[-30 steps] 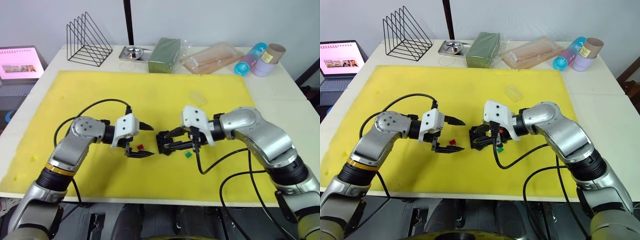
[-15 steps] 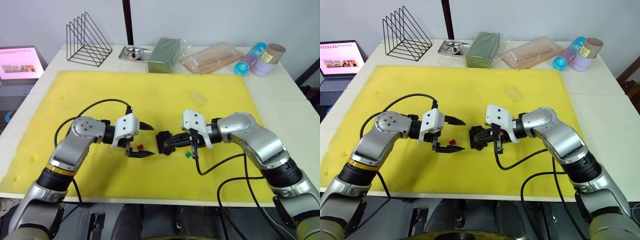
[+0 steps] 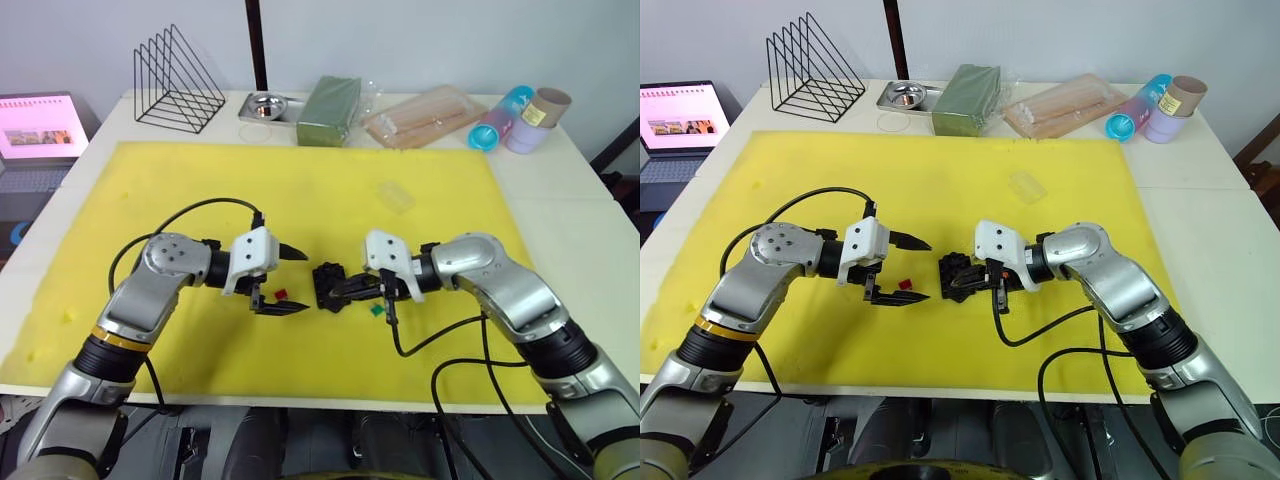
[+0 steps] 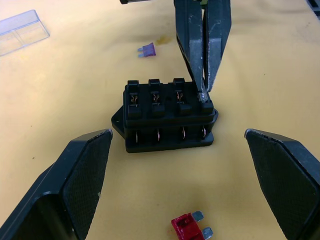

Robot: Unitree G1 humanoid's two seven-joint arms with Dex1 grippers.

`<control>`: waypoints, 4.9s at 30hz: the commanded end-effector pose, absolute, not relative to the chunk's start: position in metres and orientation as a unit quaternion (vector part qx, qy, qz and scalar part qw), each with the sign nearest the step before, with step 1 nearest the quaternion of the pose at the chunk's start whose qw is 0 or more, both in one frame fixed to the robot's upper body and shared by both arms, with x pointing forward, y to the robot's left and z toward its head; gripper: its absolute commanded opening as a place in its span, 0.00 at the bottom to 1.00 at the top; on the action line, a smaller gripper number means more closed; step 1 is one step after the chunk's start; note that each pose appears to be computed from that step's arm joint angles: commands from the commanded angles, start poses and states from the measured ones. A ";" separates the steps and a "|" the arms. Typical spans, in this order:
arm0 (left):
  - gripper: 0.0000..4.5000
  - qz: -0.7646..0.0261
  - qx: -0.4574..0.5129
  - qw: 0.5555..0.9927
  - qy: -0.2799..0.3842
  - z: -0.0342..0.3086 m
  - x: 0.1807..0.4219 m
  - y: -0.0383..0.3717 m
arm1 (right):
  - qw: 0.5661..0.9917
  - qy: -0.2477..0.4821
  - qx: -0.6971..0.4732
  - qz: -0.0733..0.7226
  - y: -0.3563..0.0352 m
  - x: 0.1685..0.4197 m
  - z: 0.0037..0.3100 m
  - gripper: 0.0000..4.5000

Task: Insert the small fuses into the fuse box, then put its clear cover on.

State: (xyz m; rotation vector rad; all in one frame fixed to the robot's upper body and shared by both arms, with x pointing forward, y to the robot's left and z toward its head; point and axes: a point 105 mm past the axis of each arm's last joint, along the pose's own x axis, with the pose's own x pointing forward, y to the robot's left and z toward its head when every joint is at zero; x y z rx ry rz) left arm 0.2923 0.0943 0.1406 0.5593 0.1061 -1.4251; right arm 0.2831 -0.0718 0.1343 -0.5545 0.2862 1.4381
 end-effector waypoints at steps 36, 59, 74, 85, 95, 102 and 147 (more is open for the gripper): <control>1.00 -0.639 0.184 0.743 0.082 0.181 0.294 0.132 | 0.726 0.059 -0.254 0.636 -0.087 0.268 0.216 0.01; 1.00 -0.526 0.211 0.788 0.239 0.185 0.288 0.265 | 0.811 0.217 -0.317 0.442 -0.252 0.244 0.211 0.99; 1.00 -0.592 0.065 0.771 0.226 0.170 0.284 0.187 | 0.792 0.118 -0.292 0.523 -0.174 0.245 0.231 0.99; 1.00 -0.553 -0.160 0.748 0.331 0.155 0.274 0.152 | 0.762 0.073 -0.281 0.579 -0.112 0.253 0.229 0.99; 0.81 -0.502 -0.242 0.725 0.404 0.136 0.262 0.152 | 0.753 0.056 -0.293 0.586 -0.092 0.257 0.224 1.00; 0.73 -0.489 -0.271 0.720 0.411 0.129 0.263 0.153 | 0.751 0.057 -0.299 0.586 -0.092 0.259 0.223 1.00; 0.35 -0.410 -0.268 0.768 0.412 0.088 0.282 0.143 | 0.749 0.057 -0.300 0.588 -0.088 0.261 0.218 1.00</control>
